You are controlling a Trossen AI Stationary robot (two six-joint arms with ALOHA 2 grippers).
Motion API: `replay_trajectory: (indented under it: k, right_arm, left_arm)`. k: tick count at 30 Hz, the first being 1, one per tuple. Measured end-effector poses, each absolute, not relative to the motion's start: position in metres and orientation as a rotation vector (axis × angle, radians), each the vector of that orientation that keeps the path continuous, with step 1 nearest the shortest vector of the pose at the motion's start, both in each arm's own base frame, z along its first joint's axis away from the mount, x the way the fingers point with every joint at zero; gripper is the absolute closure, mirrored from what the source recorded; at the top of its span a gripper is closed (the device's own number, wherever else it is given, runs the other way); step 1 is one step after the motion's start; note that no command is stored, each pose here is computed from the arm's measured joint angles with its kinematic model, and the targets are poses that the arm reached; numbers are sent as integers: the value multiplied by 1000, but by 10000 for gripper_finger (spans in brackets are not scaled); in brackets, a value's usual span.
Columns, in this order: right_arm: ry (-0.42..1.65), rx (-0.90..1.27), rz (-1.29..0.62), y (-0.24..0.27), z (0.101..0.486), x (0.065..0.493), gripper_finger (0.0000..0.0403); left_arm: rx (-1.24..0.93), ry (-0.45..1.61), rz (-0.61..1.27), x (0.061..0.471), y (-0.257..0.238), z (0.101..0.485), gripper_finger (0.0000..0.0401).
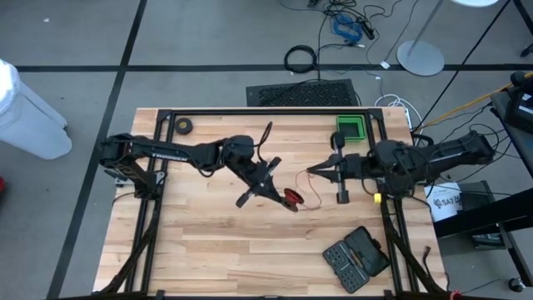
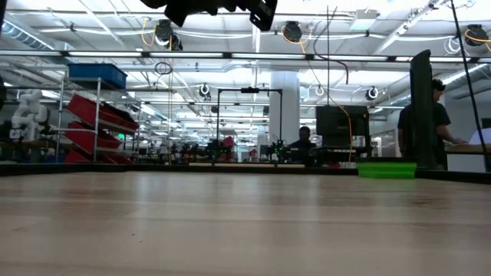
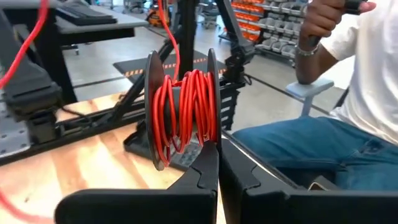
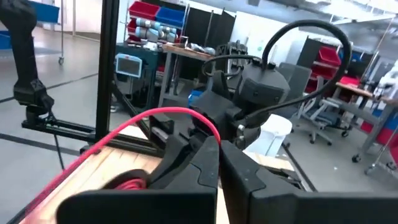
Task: Coil cords
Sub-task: Coil the red wire into the spool
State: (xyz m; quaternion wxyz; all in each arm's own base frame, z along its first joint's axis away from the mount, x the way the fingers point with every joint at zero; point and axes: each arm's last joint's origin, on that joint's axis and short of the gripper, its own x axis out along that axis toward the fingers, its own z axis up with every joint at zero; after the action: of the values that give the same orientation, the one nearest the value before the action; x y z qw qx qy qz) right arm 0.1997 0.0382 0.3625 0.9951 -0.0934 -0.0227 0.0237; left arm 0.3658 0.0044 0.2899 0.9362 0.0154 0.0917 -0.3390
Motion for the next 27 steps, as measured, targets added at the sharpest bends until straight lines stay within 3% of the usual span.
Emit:
replay_trajectory:
  k: [15, 27]
  right_arm:
    - [-228, -216, -115, 44, 360, 245, 403]
    - [-179, -207, -204, 40, 349, 258, 403]
  left_arm:
    - [44, 171, -756, 366, -21, 291, 399]
    - [77, 109, -826, 367, -47, 309, 399]
